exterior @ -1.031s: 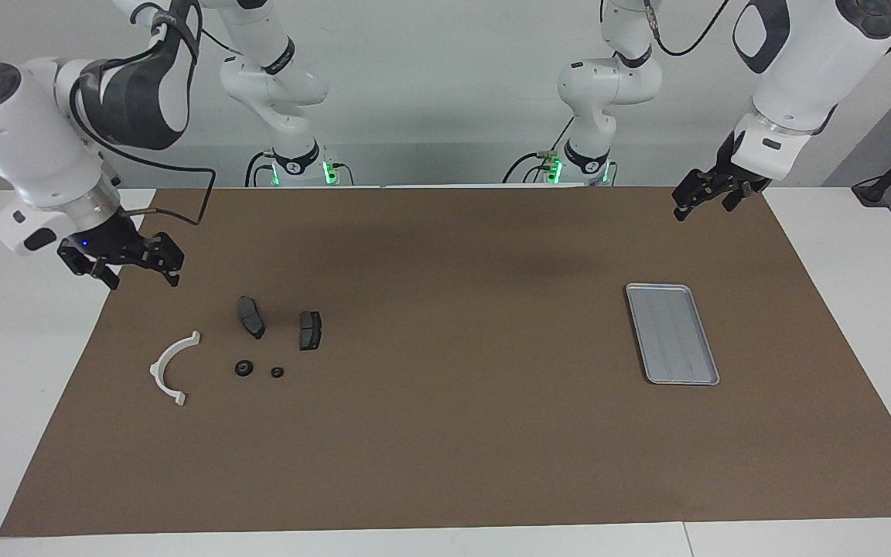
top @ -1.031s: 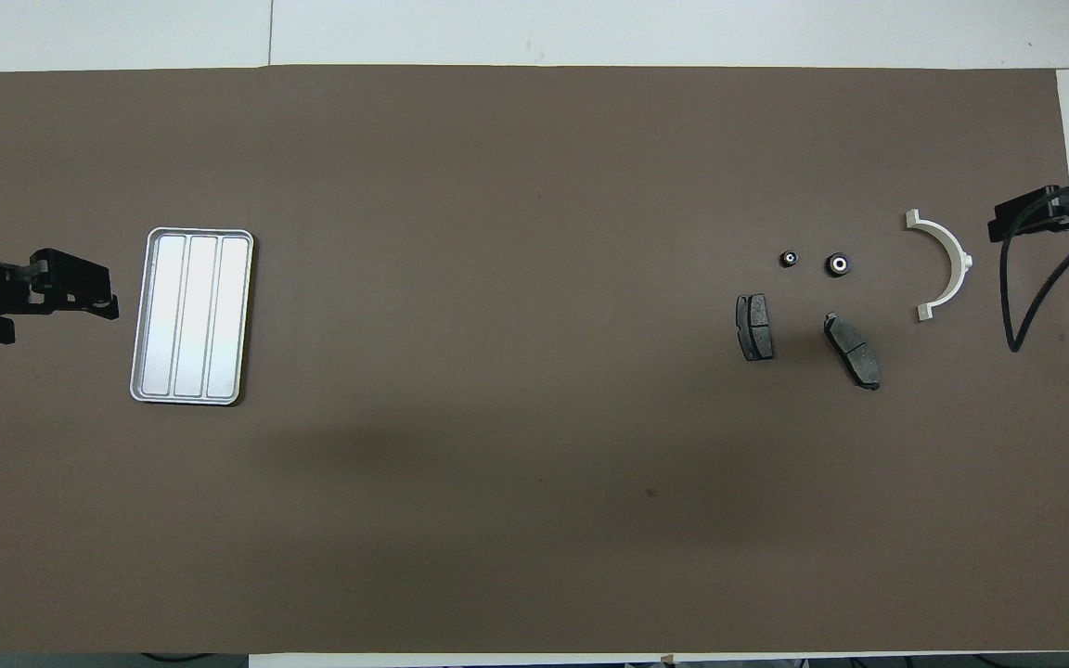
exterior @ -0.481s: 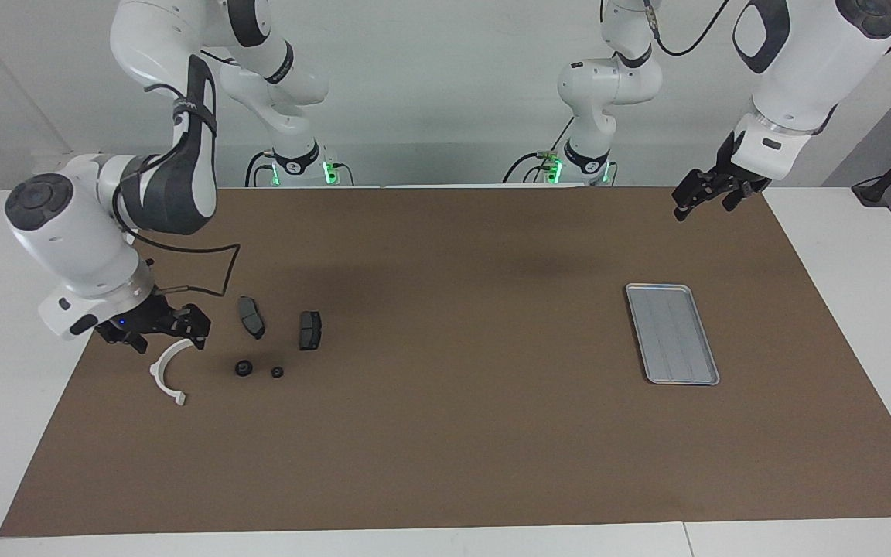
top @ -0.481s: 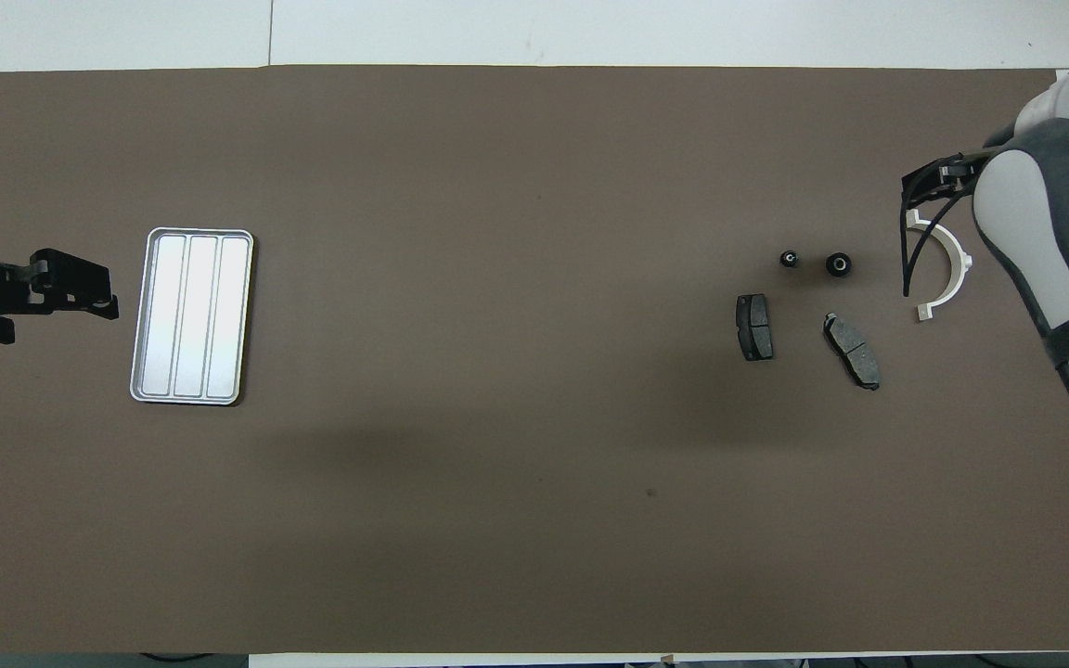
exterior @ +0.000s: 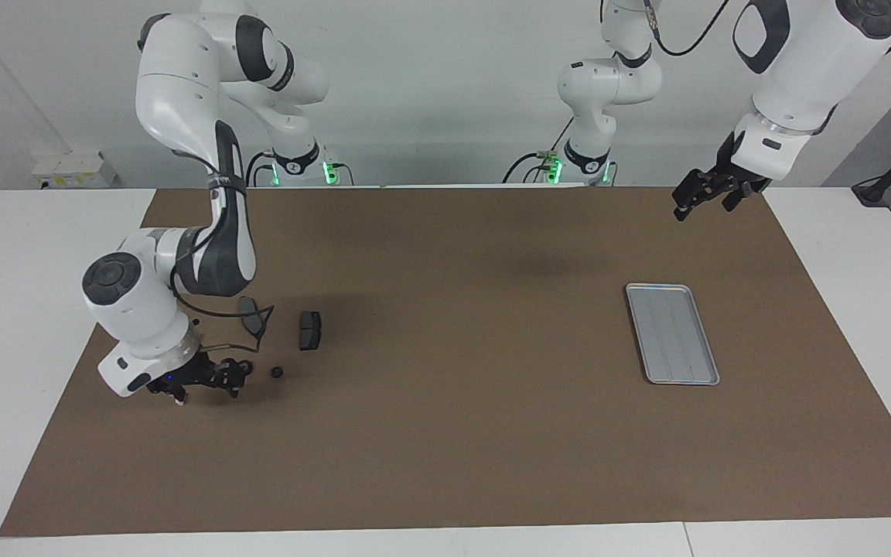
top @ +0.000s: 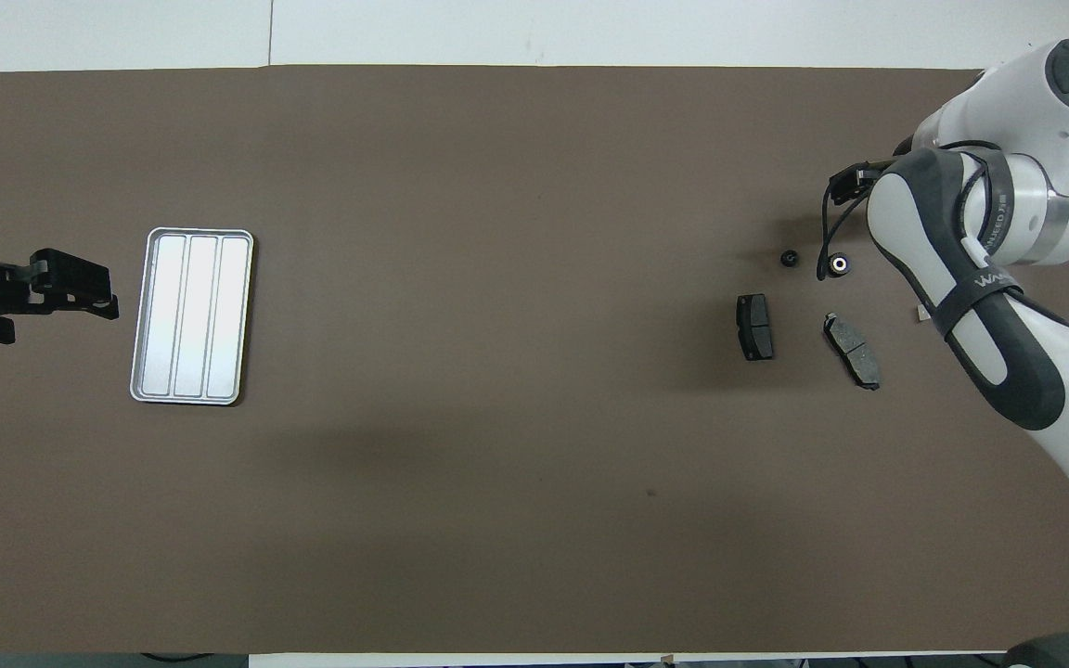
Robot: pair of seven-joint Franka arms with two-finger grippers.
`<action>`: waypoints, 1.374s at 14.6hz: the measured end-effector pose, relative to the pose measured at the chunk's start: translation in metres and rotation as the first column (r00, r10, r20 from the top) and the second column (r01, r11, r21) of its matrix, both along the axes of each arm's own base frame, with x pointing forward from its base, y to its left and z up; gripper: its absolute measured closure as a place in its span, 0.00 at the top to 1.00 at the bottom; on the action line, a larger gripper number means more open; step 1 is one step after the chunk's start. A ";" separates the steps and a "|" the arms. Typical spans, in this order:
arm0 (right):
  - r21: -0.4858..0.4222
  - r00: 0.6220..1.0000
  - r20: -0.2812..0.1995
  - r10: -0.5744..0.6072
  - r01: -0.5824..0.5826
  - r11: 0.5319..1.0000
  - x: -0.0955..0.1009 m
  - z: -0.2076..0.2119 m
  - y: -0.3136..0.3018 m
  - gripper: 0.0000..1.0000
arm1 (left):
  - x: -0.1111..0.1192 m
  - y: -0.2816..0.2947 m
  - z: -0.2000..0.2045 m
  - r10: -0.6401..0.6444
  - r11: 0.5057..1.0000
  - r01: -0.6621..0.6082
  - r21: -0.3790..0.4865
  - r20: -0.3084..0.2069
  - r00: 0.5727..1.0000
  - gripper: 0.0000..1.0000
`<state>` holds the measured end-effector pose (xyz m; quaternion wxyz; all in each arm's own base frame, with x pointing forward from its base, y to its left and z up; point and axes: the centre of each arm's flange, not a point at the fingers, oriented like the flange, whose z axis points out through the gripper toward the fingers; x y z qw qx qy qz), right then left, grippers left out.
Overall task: Pick bearing gear from pile to tray
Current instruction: 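Reach the right gripper toward the farther black bearing, then grasp the black bearing with the right gripper and lift it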
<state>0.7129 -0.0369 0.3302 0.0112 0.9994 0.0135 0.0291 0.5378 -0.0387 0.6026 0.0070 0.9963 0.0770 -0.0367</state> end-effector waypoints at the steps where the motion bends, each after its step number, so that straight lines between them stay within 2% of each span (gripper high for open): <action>1: 0.001 1.000 0.000 -0.002 0.002 1.000 0.000 0.000 0.005 0.90 | 0.000 0.000 0.000 0.000 1.000 0.000 0.000 0.000 1.000 1.00; 8: 0.003 0.998 -0.054 -0.015 0.015 1.000 -0.010 -0.005 0.024 0.90 | 0.000 0.000 0.000 0.000 1.000 0.000 0.000 0.000 1.000 1.00; 9: 0.003 0.998 -0.062 -0.018 0.018 1.000 -0.014 -0.006 0.022 0.92 | 0.000 0.000 0.000 0.000 1.000 0.000 0.000 0.000 1.000 1.00; 10: 0.004 0.997 -0.068 -0.021 0.021 1.000 -0.018 -0.006 0.020 0.99 | 0.000 0.000 0.000 0.000 1.000 0.000 0.000 0.000 1.000 1.00; 11: 0.004 0.997 -0.073 -0.023 0.023 1.000 -0.023 -0.004 0.019 1.00 | 0.000 0.000 0.000 0.000 1.000 0.000 0.000 0.000 1.000 1.00; 16: 0.006 0.996 -0.086 -0.023 0.024 1.000 -0.040 0.002 0.020 1.00 | 0.000 0.000 0.000 0.000 1.000 0.000 0.000 0.000 1.000 1.00; 18: 0.007 0.997 -0.080 -0.021 0.022 1.000 -0.044 -0.004 0.021 0.97 | 0.000 0.000 0.000 0.000 1.000 0.000 0.000 0.000 1.000 1.00; 20: 0.007 0.997 -0.074 -0.020 0.021 1.000 -0.048 -0.014 0.021 1.00 | 0.000 0.000 0.000 0.000 1.000 0.000 0.000 0.000 1.000 1.00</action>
